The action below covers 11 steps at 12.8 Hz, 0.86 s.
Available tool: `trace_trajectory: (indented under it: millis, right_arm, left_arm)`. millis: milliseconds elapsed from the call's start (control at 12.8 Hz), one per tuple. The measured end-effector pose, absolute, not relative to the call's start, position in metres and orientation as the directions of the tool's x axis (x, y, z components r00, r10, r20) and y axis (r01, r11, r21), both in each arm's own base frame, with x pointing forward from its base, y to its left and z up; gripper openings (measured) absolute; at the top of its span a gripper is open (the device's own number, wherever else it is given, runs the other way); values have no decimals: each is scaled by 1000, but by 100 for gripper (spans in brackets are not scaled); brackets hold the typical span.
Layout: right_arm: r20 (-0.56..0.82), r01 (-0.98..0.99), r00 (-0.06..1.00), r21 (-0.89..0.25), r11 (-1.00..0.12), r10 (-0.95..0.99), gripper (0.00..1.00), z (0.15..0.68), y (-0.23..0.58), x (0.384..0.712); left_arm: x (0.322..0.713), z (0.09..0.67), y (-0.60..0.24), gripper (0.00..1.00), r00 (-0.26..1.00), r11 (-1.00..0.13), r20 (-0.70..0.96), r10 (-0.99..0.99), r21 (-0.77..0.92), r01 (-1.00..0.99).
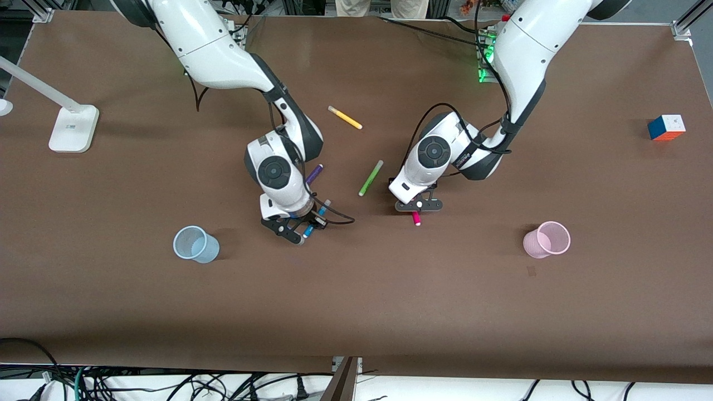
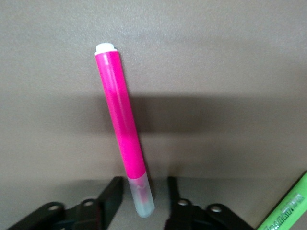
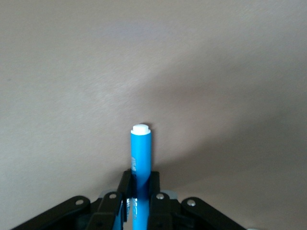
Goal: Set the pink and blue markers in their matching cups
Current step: 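Lift the blue marker with the right gripper toward the blue cup, then drop the blue marker into the blue cup while the left gripper carries pink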
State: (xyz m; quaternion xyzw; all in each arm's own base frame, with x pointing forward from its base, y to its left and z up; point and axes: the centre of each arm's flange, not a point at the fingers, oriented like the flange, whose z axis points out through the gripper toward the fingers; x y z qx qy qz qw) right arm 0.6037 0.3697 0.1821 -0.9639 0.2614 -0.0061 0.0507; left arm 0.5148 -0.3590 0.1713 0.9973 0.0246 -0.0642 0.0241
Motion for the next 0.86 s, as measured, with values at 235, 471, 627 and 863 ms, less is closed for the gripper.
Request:
trace_trajectory:
  millis: [235, 471, 627, 863]
  right_arm:
    - [-90, -505, 863, -86, -859, -498, 18, 224, 318, 631]
    - [-212, -486, 866, -138, -863, -453, 18, 297, 248, 657]
    - [-287, -475, 861, -166, -864, -419, 18, 333, 187, 672]
    - [-377, -482, 848, -258, -838, -372, 18, 345, 100, 685]
  left_arm:
    - [515, 173, -358, 18, 989, -998, -140, 44, 28, 49]
    - [525, 190, -353, 18, 980, -999, -194, 44, -40, 37]
    - [541, 223, -349, 18, 968, -995, -248, 30, -101, 5]
    - [565, 282, -327, 18, 931, -980, -362, -47, -165, -114]
